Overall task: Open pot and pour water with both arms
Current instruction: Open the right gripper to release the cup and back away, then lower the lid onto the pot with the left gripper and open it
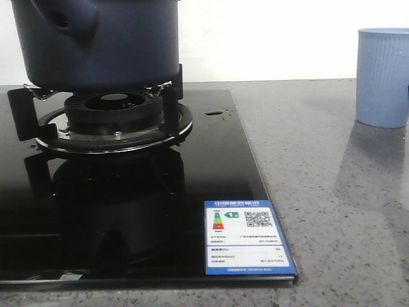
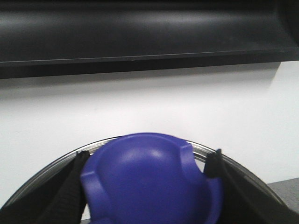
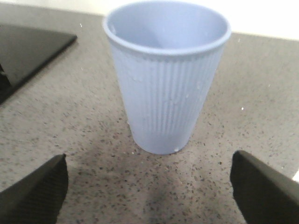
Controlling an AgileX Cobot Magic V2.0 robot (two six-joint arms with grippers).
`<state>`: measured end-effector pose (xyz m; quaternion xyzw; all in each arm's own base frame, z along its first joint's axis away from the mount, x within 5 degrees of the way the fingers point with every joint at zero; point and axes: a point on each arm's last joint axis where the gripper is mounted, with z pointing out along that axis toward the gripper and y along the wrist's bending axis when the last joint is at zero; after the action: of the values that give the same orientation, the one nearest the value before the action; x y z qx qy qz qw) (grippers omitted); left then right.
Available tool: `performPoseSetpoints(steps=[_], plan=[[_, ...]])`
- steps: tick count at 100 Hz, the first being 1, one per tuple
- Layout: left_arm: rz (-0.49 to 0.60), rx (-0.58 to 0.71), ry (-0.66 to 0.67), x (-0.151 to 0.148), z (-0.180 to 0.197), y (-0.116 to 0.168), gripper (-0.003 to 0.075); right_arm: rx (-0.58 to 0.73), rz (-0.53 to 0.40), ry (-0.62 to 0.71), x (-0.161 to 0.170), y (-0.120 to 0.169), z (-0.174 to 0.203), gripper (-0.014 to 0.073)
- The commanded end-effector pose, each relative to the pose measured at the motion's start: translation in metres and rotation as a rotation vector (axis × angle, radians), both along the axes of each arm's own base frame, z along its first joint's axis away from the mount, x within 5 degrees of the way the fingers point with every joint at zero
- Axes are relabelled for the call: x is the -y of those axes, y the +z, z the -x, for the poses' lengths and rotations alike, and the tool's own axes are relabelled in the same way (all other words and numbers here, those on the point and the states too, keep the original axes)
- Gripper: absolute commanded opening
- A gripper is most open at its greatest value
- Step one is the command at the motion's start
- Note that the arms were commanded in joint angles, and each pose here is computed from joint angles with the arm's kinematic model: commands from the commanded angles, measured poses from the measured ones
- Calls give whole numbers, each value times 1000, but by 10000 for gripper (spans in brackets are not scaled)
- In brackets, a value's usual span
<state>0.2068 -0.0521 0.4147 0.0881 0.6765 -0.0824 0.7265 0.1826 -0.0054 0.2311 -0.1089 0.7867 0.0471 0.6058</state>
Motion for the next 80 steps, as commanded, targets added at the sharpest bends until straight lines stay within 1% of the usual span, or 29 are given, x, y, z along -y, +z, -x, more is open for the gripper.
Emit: performPoseSetpoints(steps=[1,24,38,60,80], plan=[[44,158,-22,5,8,25,360,108,-23,8,-4,17,11,636],[38,115,-134,37,-5,11,360,180,6,-9,-7,24,31,636],[37,103,-185,56,-14,2,360,178,-27,-15,-8,22,35,636],[29,83,-216,76,-29,-14,360,173,-31,-14,-8,21,35,636],[7,34,-215,85,-44,-31,360,174,-32,-13,-9,21,35,636]])
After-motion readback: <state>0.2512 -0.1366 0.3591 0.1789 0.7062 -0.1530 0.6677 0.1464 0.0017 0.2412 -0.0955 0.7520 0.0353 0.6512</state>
